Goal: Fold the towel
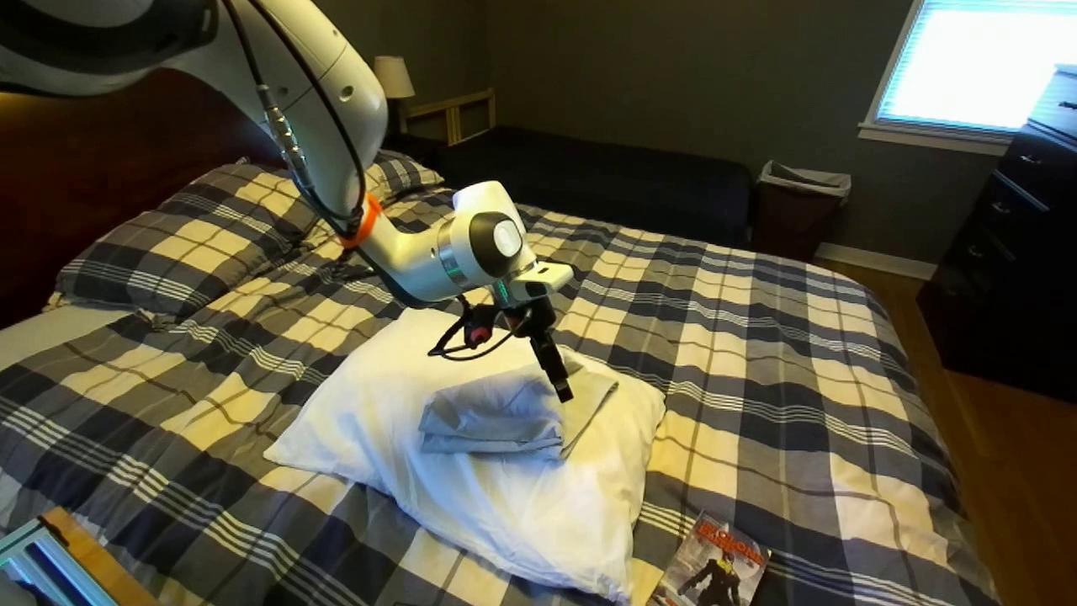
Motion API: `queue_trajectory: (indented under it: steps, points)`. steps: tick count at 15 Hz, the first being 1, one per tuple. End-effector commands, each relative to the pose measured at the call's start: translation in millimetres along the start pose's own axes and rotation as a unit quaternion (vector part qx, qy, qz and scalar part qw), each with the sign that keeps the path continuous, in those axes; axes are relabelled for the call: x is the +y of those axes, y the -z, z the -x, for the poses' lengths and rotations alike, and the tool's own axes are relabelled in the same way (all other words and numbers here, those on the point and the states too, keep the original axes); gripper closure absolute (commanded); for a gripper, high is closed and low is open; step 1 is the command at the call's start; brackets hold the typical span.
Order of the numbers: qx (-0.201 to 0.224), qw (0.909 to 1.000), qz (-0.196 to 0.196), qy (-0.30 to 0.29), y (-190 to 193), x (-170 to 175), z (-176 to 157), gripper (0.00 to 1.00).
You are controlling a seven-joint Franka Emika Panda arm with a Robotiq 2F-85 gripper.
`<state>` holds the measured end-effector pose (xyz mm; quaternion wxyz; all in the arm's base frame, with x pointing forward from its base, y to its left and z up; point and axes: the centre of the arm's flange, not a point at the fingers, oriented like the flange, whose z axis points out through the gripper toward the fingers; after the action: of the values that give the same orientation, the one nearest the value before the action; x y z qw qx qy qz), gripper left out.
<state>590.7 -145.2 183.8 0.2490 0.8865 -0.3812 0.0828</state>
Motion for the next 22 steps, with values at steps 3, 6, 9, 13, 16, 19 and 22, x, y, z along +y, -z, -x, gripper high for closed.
queue_trajectory:
  steps: [3, 6, 9, 13, 16, 19, 22]
  points:
    - [0.054, 0.9979, -0.030, -0.015, 6.5, 6.8, -37.0, 0.00]
    - [0.079, 0.9940, -0.068, -0.031, 9.0, 12.9, -71.2, 0.00]
    - [0.079, 0.9925, -0.088, -0.031, 1.2, 15.8, -94.2, 0.00]
    - [0.064, 0.9920, -0.108, -0.011, -15.3, 7.6, -110.6, 0.00]
    - [0.059, 0.9911, -0.119, 0.012, -24.0, -7.8, -116.9, 0.00]
    - [0.038, 0.9897, -0.135, 0.031, -31.8, -27.0, -126.6, 0.00]
    - [0.014, 0.9885, -0.145, 0.040, -39.5, -41.8, -131.2, 0.00]
